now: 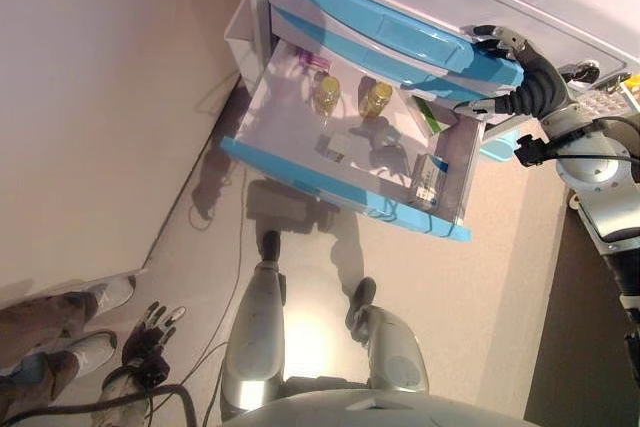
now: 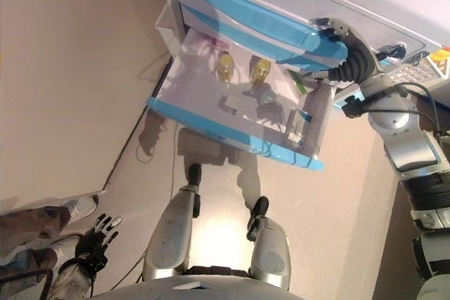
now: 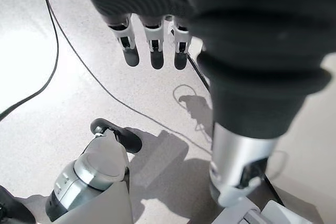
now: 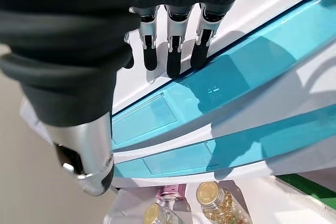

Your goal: Open the drawer and pick up the medicine

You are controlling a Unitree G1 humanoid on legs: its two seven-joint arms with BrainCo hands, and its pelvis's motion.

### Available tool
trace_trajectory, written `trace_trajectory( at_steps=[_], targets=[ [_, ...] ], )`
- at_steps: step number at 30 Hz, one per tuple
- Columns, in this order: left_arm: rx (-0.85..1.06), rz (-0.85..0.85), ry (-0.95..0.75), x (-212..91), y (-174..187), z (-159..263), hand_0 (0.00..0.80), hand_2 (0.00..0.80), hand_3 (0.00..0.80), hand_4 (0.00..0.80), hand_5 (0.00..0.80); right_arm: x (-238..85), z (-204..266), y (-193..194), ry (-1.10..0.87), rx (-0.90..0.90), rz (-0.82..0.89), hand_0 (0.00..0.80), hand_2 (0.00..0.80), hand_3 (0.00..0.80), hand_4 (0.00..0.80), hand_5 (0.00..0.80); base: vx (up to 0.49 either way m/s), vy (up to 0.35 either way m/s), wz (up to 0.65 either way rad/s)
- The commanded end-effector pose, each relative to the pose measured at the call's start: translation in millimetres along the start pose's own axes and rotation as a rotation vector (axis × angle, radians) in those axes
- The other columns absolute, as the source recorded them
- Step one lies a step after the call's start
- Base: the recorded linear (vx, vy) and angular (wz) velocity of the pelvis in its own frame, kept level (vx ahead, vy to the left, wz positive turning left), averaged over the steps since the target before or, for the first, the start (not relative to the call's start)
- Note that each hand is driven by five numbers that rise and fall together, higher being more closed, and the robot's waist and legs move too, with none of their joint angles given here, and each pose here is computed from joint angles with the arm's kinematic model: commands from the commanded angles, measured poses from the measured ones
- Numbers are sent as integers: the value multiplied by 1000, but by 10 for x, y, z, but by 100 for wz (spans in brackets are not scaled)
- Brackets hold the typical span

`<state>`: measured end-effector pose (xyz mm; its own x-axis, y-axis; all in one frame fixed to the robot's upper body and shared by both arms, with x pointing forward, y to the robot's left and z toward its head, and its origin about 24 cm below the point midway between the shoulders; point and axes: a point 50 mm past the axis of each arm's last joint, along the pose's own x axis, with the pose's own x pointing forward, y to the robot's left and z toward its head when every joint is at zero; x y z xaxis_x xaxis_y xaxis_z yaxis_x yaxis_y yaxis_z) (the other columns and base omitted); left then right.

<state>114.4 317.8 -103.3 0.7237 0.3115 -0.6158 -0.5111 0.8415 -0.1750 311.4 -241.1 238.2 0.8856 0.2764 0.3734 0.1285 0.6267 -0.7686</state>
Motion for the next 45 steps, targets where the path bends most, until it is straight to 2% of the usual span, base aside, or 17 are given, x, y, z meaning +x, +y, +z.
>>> trace_trajectory(
  at_steps=[1, 7, 12, 25, 31, 45],
  targets=[
    [41, -1, 16, -82, 57, -59, 0, 0, 0, 0, 0, 162, 94, -5, -20, -80, 79, 0, 0, 0, 0, 0, 45, 23, 3],
    [37, -18, 23, -82, 20, -72, 0, 0, 0, 0, 0, 227, -31, 97, 49, -119, 123, 0, 0, 0, 0, 0, -3, 8, 2],
    [37, -32, 23, -85, -25, -101, 0, 0, 0, 0, 0, 262, -26, 179, 21, -134, 123, 0, 0, 0, 0, 0, -28, 32, 8],
    [3, -55, 6, -84, -118, -134, 0, 0, 0, 0, 0, 167, 855, 290, -355, -254, 224, 0, 0, 0, 0, 0, -22, 16, 6],
    [-10, -34, 8, -94, -101, -155, 0, 0, 0, 0, 0, 41, 1084, 253, -436, -288, 199, 0, 0, 0, 0, 0, 0, 0, 0],
    [-15, -25, 4, -71, -120, -131, 0, 0, 0, 0, 0, 113, 813, 275, -237, -419, 221, 0, 0, 0, 0, 0, 2, 0, -5]
  ],
)
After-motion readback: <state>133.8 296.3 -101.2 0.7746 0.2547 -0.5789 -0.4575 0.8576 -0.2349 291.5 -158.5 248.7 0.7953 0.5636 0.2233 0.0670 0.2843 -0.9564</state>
